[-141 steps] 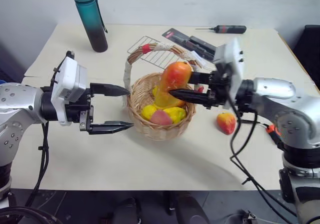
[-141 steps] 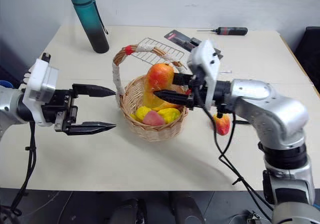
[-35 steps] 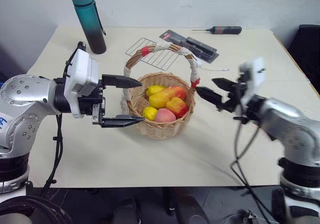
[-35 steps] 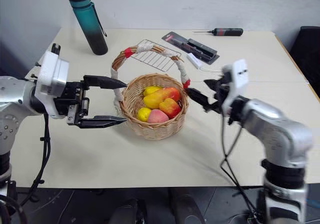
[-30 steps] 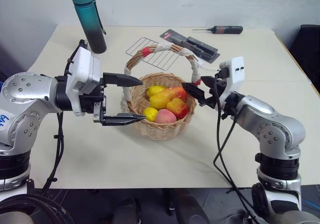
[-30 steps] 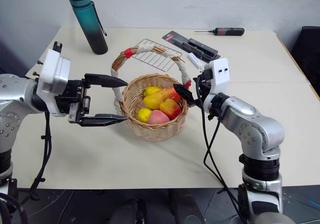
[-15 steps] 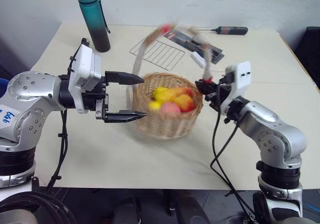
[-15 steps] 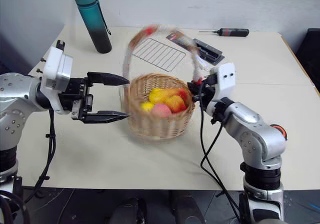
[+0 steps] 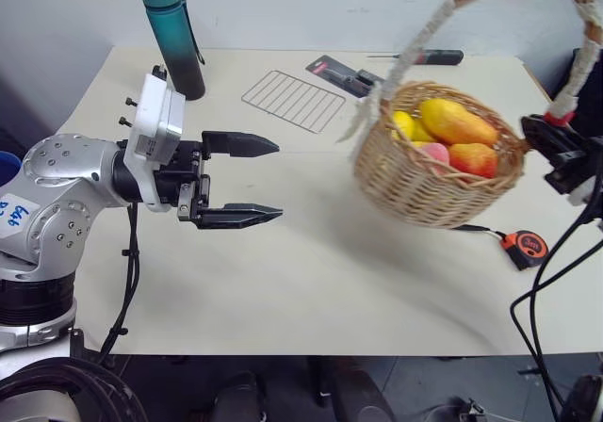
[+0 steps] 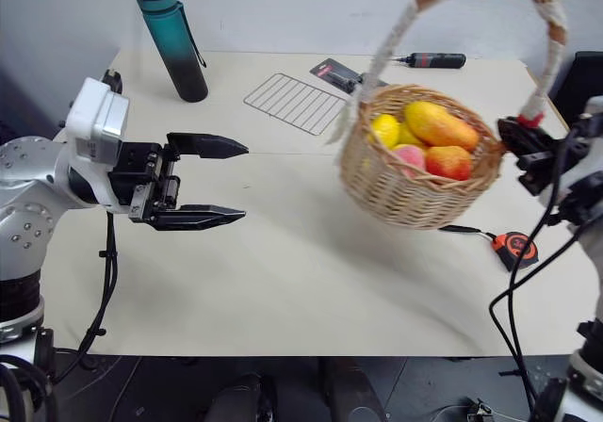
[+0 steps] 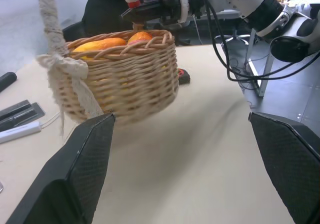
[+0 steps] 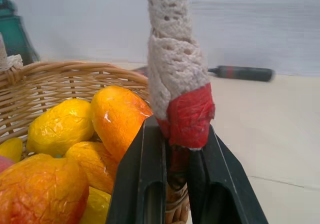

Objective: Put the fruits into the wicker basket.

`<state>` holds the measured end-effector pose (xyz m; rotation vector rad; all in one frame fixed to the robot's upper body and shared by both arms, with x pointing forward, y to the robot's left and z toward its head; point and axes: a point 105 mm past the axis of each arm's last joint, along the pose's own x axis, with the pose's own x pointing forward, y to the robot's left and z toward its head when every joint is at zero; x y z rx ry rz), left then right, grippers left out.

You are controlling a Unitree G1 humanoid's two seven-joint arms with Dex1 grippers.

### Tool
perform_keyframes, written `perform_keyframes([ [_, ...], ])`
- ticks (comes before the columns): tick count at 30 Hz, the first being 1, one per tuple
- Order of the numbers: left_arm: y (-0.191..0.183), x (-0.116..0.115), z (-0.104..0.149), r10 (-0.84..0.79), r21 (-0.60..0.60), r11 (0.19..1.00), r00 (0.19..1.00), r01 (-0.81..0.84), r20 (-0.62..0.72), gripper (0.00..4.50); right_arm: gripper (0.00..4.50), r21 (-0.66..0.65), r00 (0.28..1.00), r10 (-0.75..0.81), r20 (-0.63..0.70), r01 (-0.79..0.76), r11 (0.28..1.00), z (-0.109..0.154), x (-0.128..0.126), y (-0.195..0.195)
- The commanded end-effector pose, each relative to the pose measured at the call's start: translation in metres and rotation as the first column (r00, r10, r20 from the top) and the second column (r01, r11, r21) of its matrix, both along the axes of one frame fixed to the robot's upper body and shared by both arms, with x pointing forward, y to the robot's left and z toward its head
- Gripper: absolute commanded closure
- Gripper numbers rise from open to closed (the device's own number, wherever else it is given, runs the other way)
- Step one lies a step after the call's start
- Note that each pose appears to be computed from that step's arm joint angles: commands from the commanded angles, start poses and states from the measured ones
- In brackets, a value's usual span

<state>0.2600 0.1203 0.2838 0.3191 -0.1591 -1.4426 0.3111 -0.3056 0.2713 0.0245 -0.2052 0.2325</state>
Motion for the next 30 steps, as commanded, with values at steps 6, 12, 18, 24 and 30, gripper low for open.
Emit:
perform_keyframes([
  [6, 0.011, 0.012, 0.005, 0.031, -0.021, 0.999, 0.999, -0.031, 0.005, 0.00, 3.40, -0.055, 0.991, -0.101, 0.089, 0.107, 0.993, -0.020, 0.021, -0.015],
  [12, 0.013, 0.012, -0.003, 0.031, -0.001, 1.000, 0.999, -0.031, -0.013, 0.00, 1.49, -0.135, 0.999, -0.031, 0.011, 0.032, 0.990, -0.036, 0.007, -0.015],
  [18, 0.035, 0.007, -0.005, 0.074, 0.028, 0.997, 0.996, -0.073, -0.043, 0.00, 0.03, -0.228, 0.995, -0.034, -0.091, 0.012, 0.974, -0.023, -0.036, -0.050],
  [24, 0.067, 0.008, -0.005, 0.172, 0.046, 0.985, 0.983, -0.169, -0.060, 0.00, 0.03, -0.146, 0.942, 0.081, -0.326, -0.135, 0.980, -0.010, -0.086, -0.082],
  [30, 0.090, 0.015, 0.000, 0.265, 0.010, 0.964, 0.964, -0.264, -0.040, 0.00, 0.03, -0.095, 0.903, 0.140, -0.406, -0.194, 0.976, -0.008, -0.110, -0.099],
])
